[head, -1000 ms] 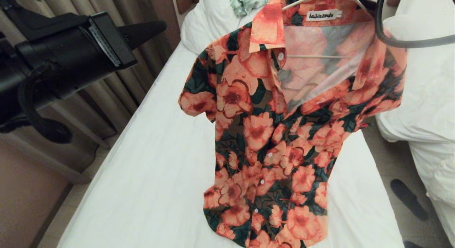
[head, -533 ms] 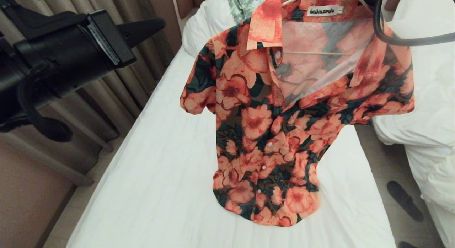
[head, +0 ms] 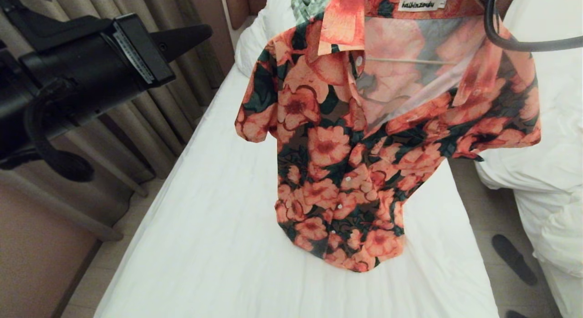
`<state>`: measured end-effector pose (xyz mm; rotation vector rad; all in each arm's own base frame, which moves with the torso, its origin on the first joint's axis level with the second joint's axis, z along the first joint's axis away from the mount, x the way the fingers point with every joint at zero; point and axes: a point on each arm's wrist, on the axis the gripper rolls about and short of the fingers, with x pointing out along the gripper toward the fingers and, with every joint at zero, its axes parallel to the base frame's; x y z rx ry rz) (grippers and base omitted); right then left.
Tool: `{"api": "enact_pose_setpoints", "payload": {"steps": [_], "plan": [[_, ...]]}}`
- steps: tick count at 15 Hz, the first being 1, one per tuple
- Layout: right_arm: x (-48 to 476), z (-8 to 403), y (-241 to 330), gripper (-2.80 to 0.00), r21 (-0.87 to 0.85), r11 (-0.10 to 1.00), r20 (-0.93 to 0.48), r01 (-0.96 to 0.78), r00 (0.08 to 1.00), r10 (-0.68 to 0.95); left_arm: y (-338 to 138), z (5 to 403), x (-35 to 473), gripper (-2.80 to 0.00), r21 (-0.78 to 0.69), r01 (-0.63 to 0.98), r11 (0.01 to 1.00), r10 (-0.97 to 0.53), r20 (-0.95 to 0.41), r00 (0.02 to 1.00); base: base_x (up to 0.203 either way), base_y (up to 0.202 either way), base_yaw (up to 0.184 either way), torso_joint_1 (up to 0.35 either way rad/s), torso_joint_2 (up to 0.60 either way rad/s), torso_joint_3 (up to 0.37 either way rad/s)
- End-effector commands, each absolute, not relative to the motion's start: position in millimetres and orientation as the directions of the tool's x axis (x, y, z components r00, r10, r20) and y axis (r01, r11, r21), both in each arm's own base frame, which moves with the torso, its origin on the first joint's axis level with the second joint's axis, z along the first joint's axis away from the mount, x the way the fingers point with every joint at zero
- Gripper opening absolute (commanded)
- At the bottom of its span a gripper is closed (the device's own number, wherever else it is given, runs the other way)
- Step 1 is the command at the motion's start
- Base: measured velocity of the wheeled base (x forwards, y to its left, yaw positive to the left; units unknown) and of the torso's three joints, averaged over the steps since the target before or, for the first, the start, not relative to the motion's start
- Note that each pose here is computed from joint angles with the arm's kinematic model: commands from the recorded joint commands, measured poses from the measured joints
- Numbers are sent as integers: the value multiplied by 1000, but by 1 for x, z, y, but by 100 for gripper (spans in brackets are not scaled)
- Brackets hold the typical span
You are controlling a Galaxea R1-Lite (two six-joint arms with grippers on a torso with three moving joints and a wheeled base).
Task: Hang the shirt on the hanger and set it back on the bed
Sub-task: Take the clothes hanger out of the clothes
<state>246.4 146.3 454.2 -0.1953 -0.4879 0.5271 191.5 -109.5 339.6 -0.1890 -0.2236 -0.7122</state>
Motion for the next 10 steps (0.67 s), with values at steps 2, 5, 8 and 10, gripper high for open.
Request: {"api": "enact_pose_setpoints", "payload": {"steps": [2, 5, 8, 10], "plan": [[245, 456, 145, -280, -300, 851, 411, -430, 747, 522, -110, 339, 193, -280, -94, 666, 740, -626, 264, 733, 0, 0, 0, 0, 0, 0], [244, 461, 140, -280, -298, 864, 443, -405, 744, 501, -110, 339, 192, -280, -96, 664, 741, -624, 264, 735, 0, 0, 0, 0, 0, 0], [248, 463, 132, -280, -293, 883, 476, -367, 745, 467, -106, 341, 194, -280, -94, 652, 753, -608, 281, 742, 0, 0, 0, 0, 0, 0], [248, 464, 130, -280, -293, 886, 477, -361, 748, 462, -106, 341, 194, -280, -91, 652, 753, -605, 293, 740, 0, 0, 0, 0, 0, 0]]}}
